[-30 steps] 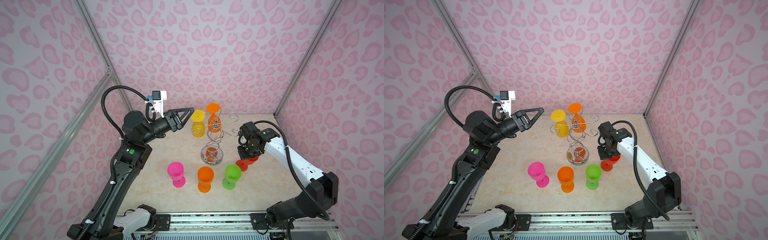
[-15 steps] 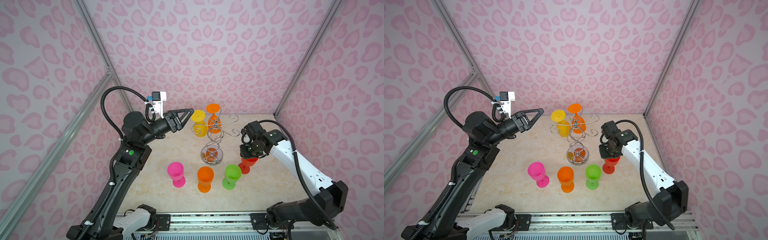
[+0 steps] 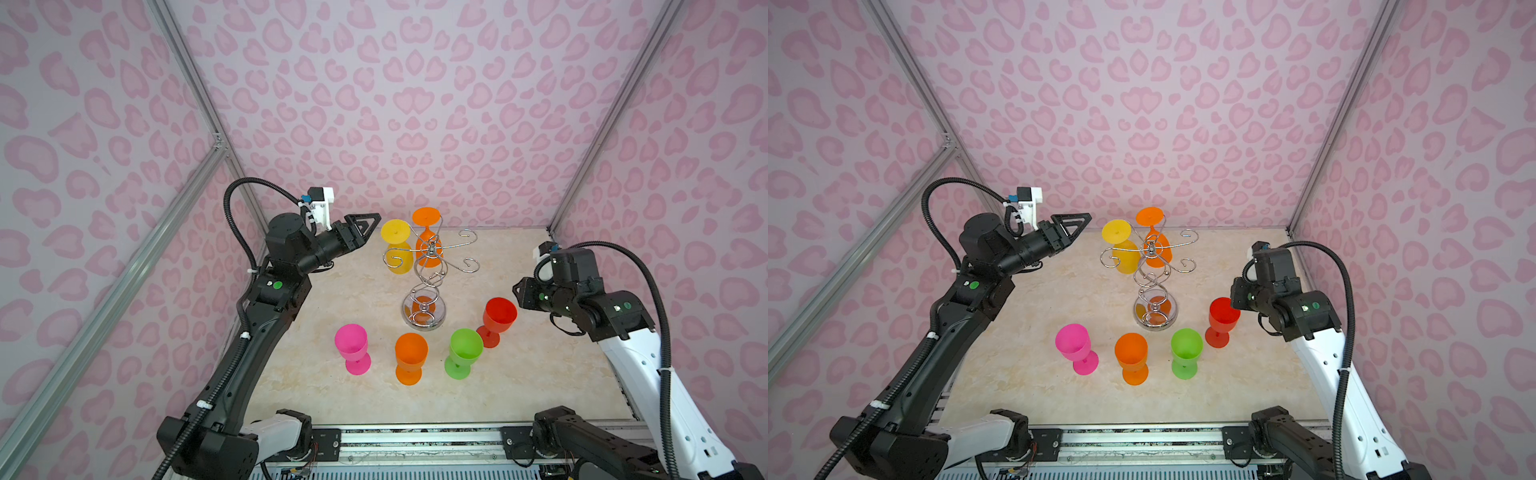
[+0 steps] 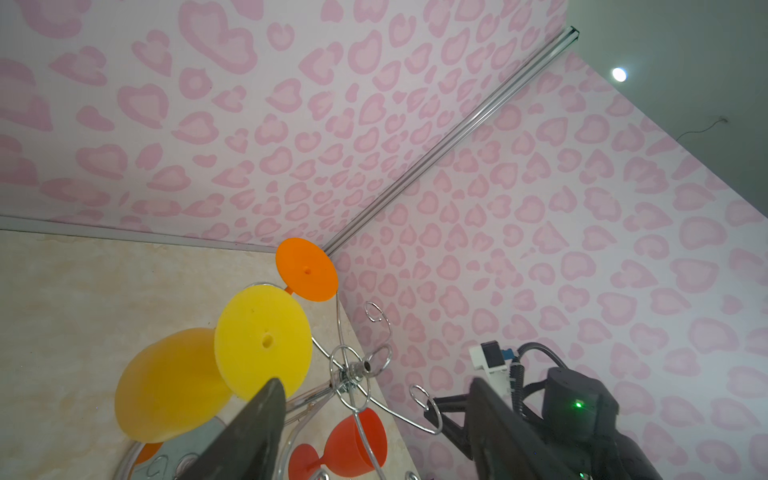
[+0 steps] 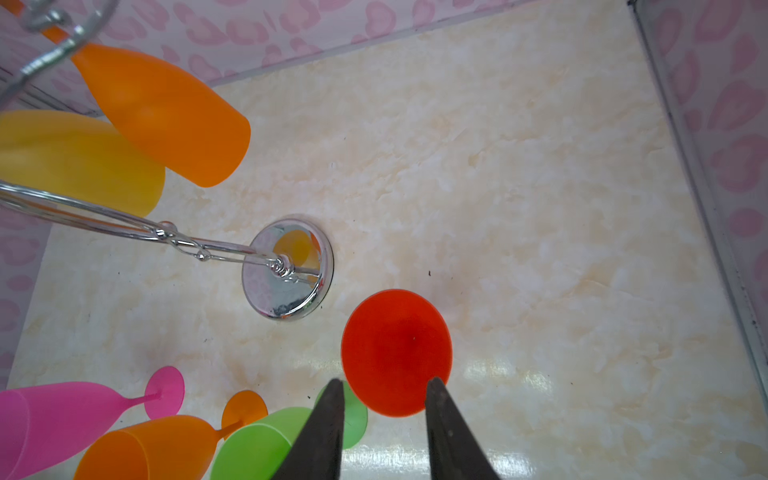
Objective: Take the wine glass off the wine glass rack
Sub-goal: 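Raise the right gripper away while the left gripper moves to the yellow glass's foot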
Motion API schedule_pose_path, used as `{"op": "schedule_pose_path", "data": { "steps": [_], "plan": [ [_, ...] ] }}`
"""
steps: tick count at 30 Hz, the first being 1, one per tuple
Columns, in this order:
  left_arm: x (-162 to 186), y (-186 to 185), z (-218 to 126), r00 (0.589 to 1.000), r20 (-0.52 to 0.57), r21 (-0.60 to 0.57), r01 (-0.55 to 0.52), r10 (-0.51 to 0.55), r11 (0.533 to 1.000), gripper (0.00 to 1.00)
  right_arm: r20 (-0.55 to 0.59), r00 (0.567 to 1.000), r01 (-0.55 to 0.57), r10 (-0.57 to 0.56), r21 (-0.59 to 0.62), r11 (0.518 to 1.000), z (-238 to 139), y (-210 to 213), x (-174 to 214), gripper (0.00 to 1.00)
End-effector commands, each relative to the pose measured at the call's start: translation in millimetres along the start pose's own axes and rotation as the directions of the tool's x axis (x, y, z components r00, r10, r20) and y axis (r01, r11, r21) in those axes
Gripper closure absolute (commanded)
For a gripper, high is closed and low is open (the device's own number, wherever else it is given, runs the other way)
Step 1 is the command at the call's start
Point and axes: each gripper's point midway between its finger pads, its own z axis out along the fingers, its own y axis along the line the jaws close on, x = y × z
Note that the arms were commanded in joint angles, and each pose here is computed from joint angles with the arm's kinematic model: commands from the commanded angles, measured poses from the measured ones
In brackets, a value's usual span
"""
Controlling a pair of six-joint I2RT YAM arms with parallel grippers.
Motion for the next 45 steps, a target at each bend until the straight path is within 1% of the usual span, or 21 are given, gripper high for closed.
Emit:
{"op": "schedule_pose_path", "data": {
  "steps": [1, 4, 7, 13, 18, 29, 39, 41, 42, 45],
  "plan": [
    [3, 15, 12, 1.0, -0.022, -0.01, 0.015, -0.015, 1.0, 0.29, 0.149, 0.988, -0.046, 0.05, -0.032, 0.998, -13, 2, -27, 0.65],
    [11, 29, 23, 0.997, -0.062, -0.017, 0.035, -0.036, 0.999, 0.3, 0.202, 0.977, -0.063, 0.07, -0.039, 0.997, -20, -1, -34, 0.64],
    [18, 42, 31, 0.995, -0.086, -0.038, 0.045, -0.048, 0.998, 0.3, 0.225, 0.971, -0.077, 0.085, -0.046, 0.996, -21, -3, -37, 0.63],
    [31, 59, 42, 0.986, -0.137, -0.052, 0.083, -0.09, 0.995, 0.32, 0.219, 0.971, -0.09, 0.1, -0.054, 0.994, -17, -6, -35, 0.63],
    [38, 68, 47, 0.981, -0.157, -0.061, 0.103, -0.111, 0.993, 0.37, 0.216, 0.97, -0.102, 0.114, -0.066, 0.993, -13, -8, -35, 0.63],
    [43, 59, 54, 0.976, -0.182, -0.026, 0.117, -0.12, 0.993, 0.5, 0.205, 0.969, -0.122, 0.136, -0.08, 0.989, -8, -11, -34, 0.63],
    [45, 60, 54, 0.975, -0.187, -0.029, 0.12, -0.123, 0.992, 0.63, 0.183, 0.973, -0.126, 0.141, -0.096, 0.987, -1, -10, -32, 0.63],
    [44, 59, 54, 0.975, -0.187, -0.028, 0.119, -0.122, 0.992, 0.63, 0.176, 0.974, -0.126, 0.141, -0.098, 0.987, 1, -9, -31, 0.63],
    [44, 58, 54, 0.975, -0.185, -0.027, 0.117, -0.12, 0.993, 0.66, 0.175, 0.974, -0.126, 0.141, -0.098, 0.987, 2, -9, -31, 0.63],
    [43, 57, 53, 0.976, -0.183, -0.025, 0.117, -0.119, 0.993, 0.7, 0.167, 0.975, -0.13, 0.146, -0.1, 0.986, 5, -9, -30, 0.63]
  ]
}}
